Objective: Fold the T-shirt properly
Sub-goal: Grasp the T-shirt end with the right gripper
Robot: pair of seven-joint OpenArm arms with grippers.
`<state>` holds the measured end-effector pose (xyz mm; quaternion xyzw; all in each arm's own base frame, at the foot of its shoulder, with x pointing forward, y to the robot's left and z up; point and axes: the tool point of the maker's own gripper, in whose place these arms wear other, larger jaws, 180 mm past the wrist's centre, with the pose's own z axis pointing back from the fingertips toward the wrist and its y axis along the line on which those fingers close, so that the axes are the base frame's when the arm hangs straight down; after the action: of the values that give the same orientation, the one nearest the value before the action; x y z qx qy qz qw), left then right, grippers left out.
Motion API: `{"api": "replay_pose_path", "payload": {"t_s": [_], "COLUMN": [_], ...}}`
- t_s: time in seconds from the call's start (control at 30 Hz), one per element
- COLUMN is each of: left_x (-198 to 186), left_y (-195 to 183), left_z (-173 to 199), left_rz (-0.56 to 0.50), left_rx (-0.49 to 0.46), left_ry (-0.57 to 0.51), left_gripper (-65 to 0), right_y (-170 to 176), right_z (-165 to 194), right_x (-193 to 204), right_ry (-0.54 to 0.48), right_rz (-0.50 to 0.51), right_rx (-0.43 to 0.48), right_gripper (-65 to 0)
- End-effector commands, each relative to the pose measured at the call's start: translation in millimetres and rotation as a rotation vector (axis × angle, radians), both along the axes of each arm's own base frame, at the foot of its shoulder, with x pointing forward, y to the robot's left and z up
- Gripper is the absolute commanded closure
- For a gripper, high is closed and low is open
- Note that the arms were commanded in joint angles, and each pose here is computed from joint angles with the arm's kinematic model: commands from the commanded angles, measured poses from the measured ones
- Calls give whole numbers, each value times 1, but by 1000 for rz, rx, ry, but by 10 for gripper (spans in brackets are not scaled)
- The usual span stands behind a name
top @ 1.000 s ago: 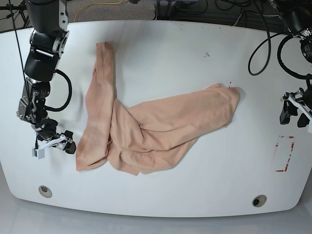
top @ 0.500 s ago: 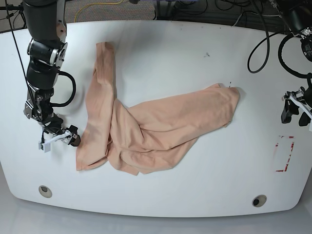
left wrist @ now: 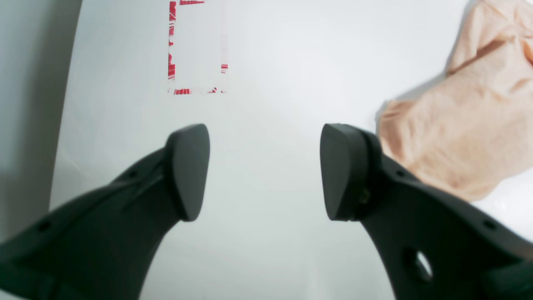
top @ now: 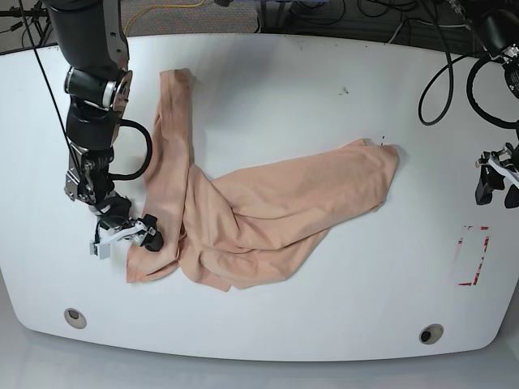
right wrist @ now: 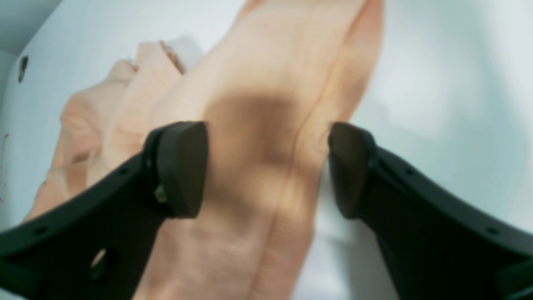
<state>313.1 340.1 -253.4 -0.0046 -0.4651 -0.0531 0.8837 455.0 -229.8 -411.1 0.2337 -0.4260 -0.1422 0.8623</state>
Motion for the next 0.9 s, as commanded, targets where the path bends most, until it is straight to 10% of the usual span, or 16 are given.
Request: {"api": "replay_pose_path", "payload": {"t_s": [0.0, 0.5, 0.77, 0.87], "left_x": [4, -4, -3, -3], "left_y": [2, 1, -2, -9], "left_z": [16, 6, 2, -3], "left_rz": [-12, -13, -7, -10], "left_rx": [21, 21, 3, -19], "left_ry": [-45, -18, -18, -15], "left_gripper": [-392, -392, -392, -394], "right_y": [3, 21, 12, 11], "right_z": [10, 17, 15, 16], "right_x": [10, 20, 21, 21], "right_ry": [-28, -49, -33, -32], "right_rz": [-3, 7, -33, -30], "right_rx": [-1, 26, 10, 7], "right_gripper": [-439, -412, 0, -19]}}
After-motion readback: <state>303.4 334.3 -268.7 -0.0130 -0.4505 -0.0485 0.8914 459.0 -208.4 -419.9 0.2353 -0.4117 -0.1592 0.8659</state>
